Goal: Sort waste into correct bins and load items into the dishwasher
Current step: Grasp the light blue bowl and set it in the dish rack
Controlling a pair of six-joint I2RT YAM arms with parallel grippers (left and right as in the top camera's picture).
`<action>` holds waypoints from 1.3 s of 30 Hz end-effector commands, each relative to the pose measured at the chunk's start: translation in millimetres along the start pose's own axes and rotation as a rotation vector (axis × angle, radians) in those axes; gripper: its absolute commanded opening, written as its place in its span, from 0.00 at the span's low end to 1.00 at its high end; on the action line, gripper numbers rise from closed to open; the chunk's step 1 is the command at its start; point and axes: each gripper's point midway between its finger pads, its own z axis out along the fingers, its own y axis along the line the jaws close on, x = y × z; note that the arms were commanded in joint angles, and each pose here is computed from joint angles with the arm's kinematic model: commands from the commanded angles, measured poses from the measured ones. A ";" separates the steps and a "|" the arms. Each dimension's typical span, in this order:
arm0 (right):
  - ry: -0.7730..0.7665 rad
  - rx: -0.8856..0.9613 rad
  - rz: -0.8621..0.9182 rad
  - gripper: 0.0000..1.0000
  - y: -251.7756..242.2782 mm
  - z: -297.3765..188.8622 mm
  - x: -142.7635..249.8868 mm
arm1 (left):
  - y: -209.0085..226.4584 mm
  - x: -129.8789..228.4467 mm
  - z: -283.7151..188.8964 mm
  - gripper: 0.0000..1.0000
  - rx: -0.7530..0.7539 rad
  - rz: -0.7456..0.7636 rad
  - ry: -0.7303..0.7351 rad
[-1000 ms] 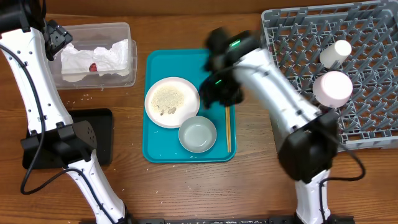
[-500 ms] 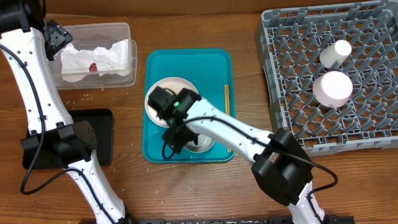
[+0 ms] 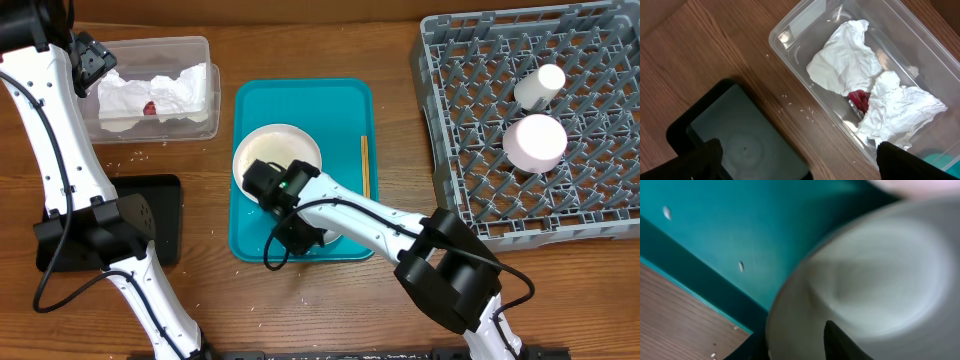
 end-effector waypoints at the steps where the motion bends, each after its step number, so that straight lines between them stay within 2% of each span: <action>1: -0.038 -0.018 -0.009 0.29 5.1 -12.4 -3.3 | -1.8 1.0 -2.6 1.00 0.002 -0.007 -0.004; 8: -0.085 -0.025 0.002 0.04 7.9 -35.3 -17.5 | -1.8 1.0 -2.6 1.00 0.002 -0.007 -0.004; 15: -0.197 -0.032 0.126 0.04 -23.0 -113.9 -43.4 | -1.8 1.0 -2.6 1.00 0.002 -0.007 -0.004; 17: -0.258 0.000 0.204 0.04 -52.8 -145.4 -50.3 | -1.8 1.0 -2.6 1.00 0.002 -0.007 -0.004; 19: -0.319 0.062 0.355 0.04 -99.5 -178.1 -49.3 | -1.8 1.0 -2.6 1.00 0.002 -0.007 -0.004; 24: -0.403 0.102 0.719 0.04 -220.0 -237.0 -6.4 | -1.8 1.0 -2.6 1.00 0.002 -0.007 -0.004; 26: -0.433 0.031 0.843 0.04 -258.4 -248.5 14.6 | -1.8 1.0 -2.6 1.00 0.002 -0.007 -0.004; 29: -0.492 -0.207 0.909 0.04 -294.2 -259.3 38.3 | -1.8 1.0 -2.6 1.00 0.002 -0.007 -0.004; 32: -0.528 -0.354 0.993 0.04 -322.8 -261.2 63.2 | -1.8 1.0 -2.6 1.00 0.002 -0.007 -0.004; 36: -0.512 -0.444 1.088 0.04 -343.4 -249.0 106.5 | -1.8 1.0 -2.6 1.00 0.002 -0.007 -0.004; 39: -0.514 -0.499 1.084 0.04 -343.0 -240.9 134.6 | -1.8 1.0 -2.6 1.00 0.002 -0.007 -0.004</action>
